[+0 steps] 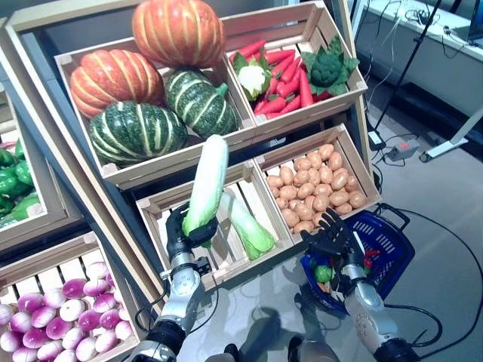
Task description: Put vegetables into the basket
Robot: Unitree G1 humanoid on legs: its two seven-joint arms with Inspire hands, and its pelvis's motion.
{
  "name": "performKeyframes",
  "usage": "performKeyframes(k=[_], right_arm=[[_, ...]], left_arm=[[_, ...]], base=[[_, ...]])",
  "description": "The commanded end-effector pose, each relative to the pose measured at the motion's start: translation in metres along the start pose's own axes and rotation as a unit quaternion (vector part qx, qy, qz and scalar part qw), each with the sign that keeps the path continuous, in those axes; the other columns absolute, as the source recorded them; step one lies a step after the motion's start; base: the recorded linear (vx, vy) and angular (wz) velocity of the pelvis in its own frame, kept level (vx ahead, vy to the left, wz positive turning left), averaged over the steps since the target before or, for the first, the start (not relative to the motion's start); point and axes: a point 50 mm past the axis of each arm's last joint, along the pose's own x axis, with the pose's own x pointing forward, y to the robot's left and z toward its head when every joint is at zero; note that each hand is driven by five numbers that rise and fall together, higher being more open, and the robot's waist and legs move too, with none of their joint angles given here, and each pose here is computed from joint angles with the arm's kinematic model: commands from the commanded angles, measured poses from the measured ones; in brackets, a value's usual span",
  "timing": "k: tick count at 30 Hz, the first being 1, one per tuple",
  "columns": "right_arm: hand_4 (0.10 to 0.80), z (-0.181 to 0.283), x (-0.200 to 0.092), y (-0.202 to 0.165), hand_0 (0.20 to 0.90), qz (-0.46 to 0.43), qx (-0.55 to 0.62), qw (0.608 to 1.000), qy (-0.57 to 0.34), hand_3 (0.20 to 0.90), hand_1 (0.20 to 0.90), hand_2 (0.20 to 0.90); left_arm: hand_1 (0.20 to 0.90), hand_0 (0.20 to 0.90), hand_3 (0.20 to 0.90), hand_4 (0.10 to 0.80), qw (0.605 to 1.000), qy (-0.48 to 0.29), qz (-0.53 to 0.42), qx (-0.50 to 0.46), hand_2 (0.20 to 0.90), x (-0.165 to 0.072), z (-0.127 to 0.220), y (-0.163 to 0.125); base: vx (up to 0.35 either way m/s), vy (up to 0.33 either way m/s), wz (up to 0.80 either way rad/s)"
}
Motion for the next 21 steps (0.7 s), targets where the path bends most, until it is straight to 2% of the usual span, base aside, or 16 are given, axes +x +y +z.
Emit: performKeyframes(k=[1, 5, 12, 21], right_arm=[[0.800, 0.033, 0.017, 0.038, 0.900, 0.096, 0.034, 0.991, -0.085, 0.900, 0.900, 0.900], [0.800, 0.042, 0.031, 0.043, 0.900, 0.128, 0.065, 0.988, -0.057, 0.900, 0.900, 0.900], [0.800, 0.065, 0.048, 0.068, 0.900, 0.251, 0.150, 0.956, -0.032, 0.900, 0.900, 0.900], [0.800, 0.104, 0.068, 0.072, 0.900, 0.256, 0.180, 0.948, -0.064, 0.900, 0.900, 0.900]], left_arm=[[0.300, 0.300, 0.300, 0.400, 0.983, -0.158, -0.075, -0.050, 0.300, 0.010, 0.060, -0.026], [0.300, 0.300, 0.300, 0.400, 0.980, -0.153, -0.120, -0.046, 0.300, 0.003, 0.060, -0.040], [0.300, 0.300, 0.300, 0.400, 0.955, -0.183, -0.233, 0.014, 0.300, -0.009, 0.063, -0.067], [0.300, 0.300, 0.300, 0.400, 0.927, -0.188, -0.322, 0.035, 0.300, -0.020, 0.064, -0.080]], base=[[0.013, -0.048, 0.05], [-0.001, -0.068, 0.07], [0.005, -0.046, 0.09], [0.006, -0.004, 0.02]])
